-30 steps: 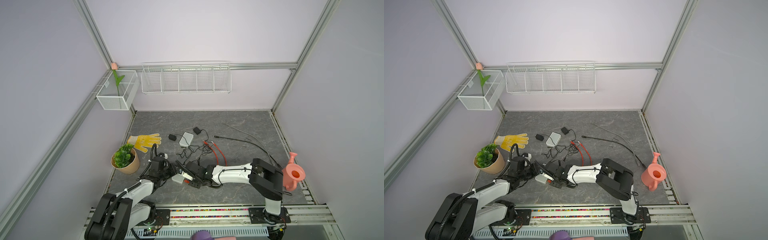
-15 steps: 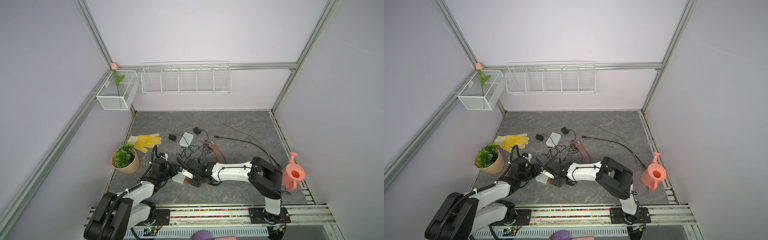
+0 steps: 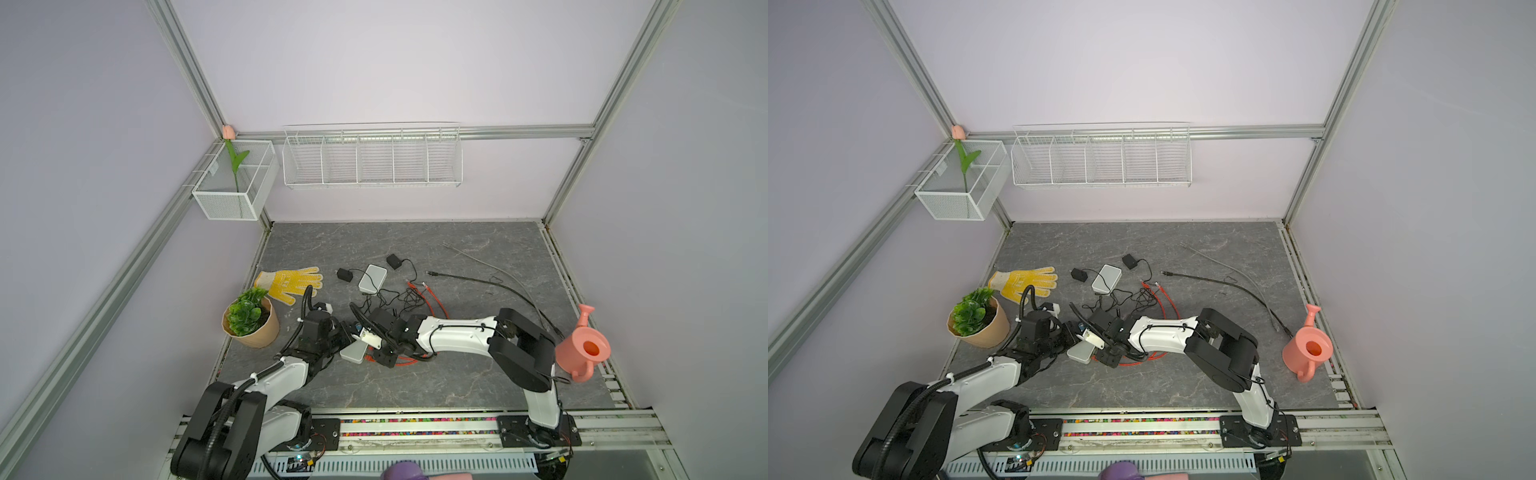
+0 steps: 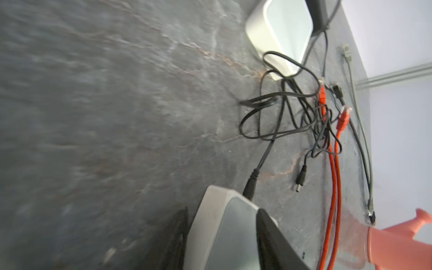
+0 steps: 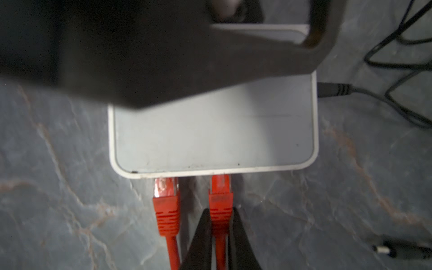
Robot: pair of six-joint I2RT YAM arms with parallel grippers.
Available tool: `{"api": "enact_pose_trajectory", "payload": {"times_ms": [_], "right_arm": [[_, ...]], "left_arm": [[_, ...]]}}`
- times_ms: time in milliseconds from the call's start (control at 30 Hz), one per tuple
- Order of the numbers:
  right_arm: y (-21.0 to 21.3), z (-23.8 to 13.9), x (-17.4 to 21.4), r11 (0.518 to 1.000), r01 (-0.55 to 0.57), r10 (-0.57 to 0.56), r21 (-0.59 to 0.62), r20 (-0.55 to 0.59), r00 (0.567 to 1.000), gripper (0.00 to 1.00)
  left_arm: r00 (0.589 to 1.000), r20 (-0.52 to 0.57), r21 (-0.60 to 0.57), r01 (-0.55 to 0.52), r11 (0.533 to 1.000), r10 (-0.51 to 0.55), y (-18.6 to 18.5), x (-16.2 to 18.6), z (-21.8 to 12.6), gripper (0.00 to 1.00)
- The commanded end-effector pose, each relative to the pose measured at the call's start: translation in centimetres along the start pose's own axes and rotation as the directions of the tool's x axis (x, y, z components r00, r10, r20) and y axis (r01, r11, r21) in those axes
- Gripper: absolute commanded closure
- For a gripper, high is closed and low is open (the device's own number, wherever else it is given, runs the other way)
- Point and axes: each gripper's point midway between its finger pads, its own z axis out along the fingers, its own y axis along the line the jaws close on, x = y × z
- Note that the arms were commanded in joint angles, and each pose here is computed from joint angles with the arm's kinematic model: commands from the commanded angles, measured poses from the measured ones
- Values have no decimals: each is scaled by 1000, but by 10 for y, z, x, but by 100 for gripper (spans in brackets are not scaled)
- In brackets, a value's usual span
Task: Insert the plug into the switch port
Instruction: 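Open the right gripper and withdraw it while the left gripper releases the box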
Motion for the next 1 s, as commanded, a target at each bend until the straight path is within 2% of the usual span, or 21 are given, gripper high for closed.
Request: {"api": "enact_pose_trajectory", "payload": {"times_ms": [0,100,300,467,600,700,800,867,967], "right_arm": [[6,-11,-95,998,-12,30,-55,341,940,93],[10,-5,-95,996,-30,58,-87,334,941,93],[13,2,-105,988,-86,125,-128,341,932,92],[-1,-7,-94,987,-125,153,-105,317,936,78],[-20,-22,-70,981,-162,184,-105,255,949,61],[-34,-39,-52,986,-159,165,-48,216,962,59],[-68,-64,-37,980,-186,169,65,206,964,60],[-91,-80,-32,967,-235,209,100,217,954,61],[-130,-93,-23,928,-332,295,169,210,932,65]], "left_arm": [[999,-31,40,-31,999,32,-17,-11,-22,43],[997,78,44,7,999,-10,-13,-51,-32,40],[996,72,39,41,998,-44,-15,-88,-31,40],[995,97,35,31,999,-34,-18,-95,-36,39],[989,144,18,21,1000,-23,-15,-97,-45,38],[981,194,21,10,1000,-14,-19,-102,-56,38],[975,221,66,-39,997,24,-34,-111,-63,38],[977,204,97,-85,992,64,-48,-115,-60,38],[981,117,134,-170,976,154,-73,-115,-38,38]]}}
